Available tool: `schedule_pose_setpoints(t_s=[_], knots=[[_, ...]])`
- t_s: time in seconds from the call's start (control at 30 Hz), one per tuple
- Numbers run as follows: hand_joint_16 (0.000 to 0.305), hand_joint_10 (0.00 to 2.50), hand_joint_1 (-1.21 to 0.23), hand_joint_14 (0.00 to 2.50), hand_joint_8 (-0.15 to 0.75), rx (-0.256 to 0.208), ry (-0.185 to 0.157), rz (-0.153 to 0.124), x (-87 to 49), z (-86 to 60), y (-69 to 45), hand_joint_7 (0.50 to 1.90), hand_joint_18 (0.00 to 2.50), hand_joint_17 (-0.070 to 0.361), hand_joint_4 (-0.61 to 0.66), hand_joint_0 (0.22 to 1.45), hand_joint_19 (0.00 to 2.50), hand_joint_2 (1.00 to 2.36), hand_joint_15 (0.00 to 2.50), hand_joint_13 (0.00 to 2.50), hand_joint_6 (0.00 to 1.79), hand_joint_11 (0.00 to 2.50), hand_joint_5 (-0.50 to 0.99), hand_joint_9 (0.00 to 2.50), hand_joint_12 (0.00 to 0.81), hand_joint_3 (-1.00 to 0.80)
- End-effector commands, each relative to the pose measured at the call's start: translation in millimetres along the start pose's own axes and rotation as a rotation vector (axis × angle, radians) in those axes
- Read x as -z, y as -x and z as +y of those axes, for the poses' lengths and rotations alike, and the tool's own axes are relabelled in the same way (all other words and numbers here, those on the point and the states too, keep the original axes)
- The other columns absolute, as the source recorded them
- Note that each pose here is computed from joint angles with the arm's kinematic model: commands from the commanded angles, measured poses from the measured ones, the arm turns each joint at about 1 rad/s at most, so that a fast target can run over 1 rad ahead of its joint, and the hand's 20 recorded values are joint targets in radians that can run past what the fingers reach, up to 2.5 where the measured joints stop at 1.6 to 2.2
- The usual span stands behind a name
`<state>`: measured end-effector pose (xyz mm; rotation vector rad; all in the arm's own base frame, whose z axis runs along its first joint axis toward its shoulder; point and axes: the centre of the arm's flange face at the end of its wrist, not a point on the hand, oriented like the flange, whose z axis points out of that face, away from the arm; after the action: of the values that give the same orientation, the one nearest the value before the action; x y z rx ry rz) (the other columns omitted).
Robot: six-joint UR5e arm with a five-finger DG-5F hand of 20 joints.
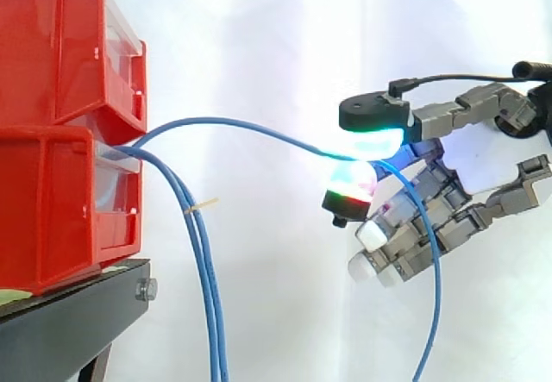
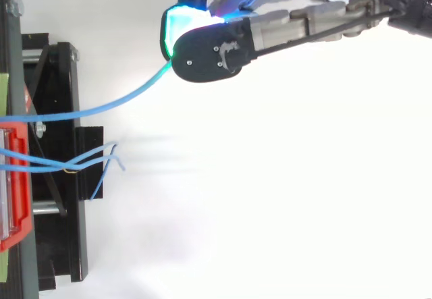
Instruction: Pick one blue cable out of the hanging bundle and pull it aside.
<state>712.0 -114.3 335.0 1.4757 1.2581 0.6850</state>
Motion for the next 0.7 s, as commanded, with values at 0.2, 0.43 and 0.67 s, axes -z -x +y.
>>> schedule_pose_setpoints(t_s=[0.2,0.43,0.67], knots=[[0.038,0.01,-0.8,0.01,0.289,-0.149,-0.031,0.037,1.4,-19.4,-12.3,1.19,0.48,0.086,0.07,0.6,0.1,1.02,0.22,0.66,0.87,0.33,-0.07,1.0,0.342,-0.02],[0.039,0.01,-0.8,0.01,0.29,-0.226,0.034,0.075,-4.7,-19.7,-25.9,1.18,0.49,0.087,0.07,0.6,0.1,1.02,0.22,0.67,0.88,0.33,-0.07,1.01,0.345,-0.02],[0.04,0.01,-0.8,0.01,0.297,-0.213,0.047,0.082,-5.8,-18.7,-30.3,1.18,0.49,0.089,0.07,0.6,0.11,1.02,0.23,0.67,0.88,0.33,-0.06,1.01,0.35,-0.03]])
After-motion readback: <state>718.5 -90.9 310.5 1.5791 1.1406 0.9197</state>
